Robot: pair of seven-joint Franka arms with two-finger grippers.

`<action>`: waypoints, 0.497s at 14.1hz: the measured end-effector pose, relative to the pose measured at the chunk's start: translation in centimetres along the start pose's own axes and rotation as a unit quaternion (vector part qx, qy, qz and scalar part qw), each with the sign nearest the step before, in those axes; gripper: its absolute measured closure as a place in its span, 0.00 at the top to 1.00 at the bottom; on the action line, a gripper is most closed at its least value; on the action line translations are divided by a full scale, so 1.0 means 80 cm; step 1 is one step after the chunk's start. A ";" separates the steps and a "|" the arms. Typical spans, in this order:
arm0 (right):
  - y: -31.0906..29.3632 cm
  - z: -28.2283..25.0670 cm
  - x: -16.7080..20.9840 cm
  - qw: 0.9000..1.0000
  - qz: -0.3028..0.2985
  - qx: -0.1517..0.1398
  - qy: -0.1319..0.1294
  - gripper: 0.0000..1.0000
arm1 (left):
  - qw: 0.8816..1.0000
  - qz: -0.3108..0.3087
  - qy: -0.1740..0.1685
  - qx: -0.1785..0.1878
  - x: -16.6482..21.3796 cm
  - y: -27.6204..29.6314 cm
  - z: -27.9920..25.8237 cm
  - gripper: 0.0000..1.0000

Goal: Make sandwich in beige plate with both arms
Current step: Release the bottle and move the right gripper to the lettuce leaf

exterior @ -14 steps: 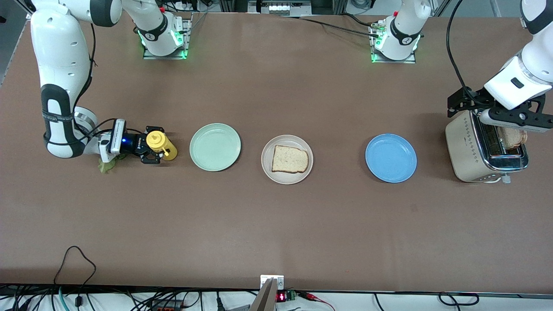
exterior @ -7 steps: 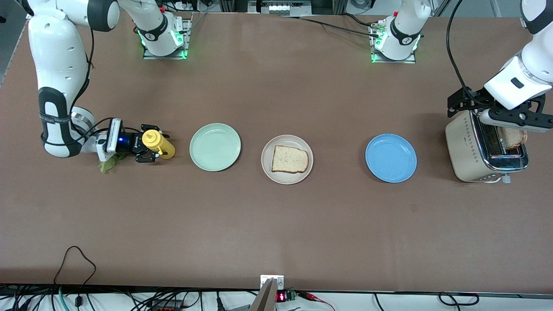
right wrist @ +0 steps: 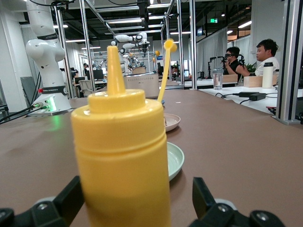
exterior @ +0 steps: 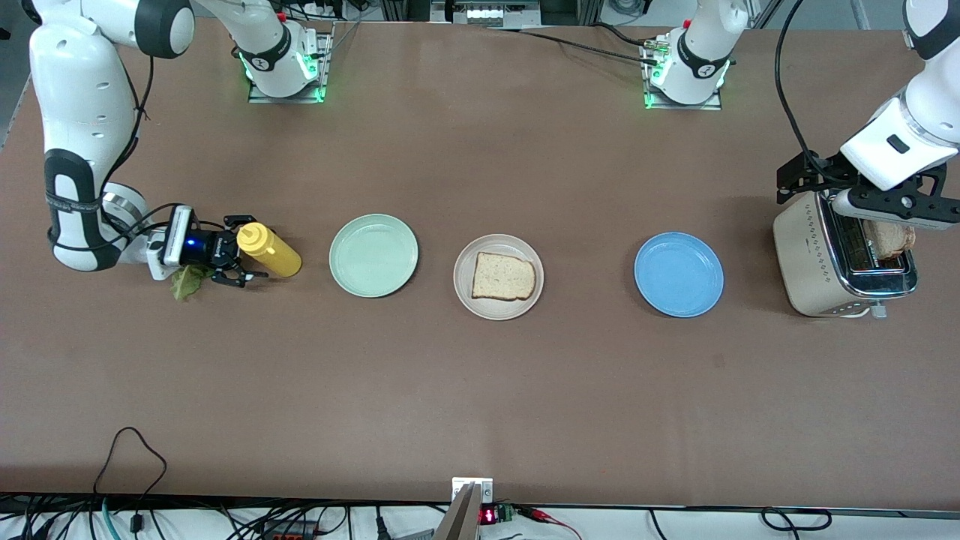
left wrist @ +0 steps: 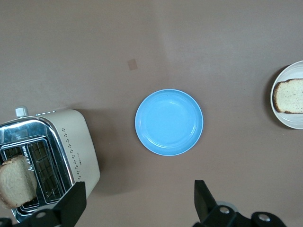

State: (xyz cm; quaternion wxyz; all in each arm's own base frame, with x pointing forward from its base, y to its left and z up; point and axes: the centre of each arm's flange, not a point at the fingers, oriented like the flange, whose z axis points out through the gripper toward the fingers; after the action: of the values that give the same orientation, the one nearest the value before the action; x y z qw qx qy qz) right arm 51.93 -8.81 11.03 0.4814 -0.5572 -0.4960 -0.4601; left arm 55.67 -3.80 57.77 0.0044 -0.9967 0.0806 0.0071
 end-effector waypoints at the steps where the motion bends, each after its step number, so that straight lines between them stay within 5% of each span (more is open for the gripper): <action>1: -0.004 -0.012 -0.001 1.000 0.012 0.001 -0.005 1.00 | 1.000 0.000 0.000 0.000 0.000 0.000 0.000 1.00; 7: -0.009 -0.094 0.020 0.992 0.103 -0.003 -0.068 1.00 | 1.000 0.000 0.000 0.000 0.000 0.000 0.000 1.00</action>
State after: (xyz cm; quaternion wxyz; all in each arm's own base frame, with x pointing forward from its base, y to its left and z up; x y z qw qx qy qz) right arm 51.06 -16.04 13.56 0.4896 -0.6367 -0.4661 -0.3709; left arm 55.67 -3.80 57.76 0.0044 -0.9967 0.0806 0.0071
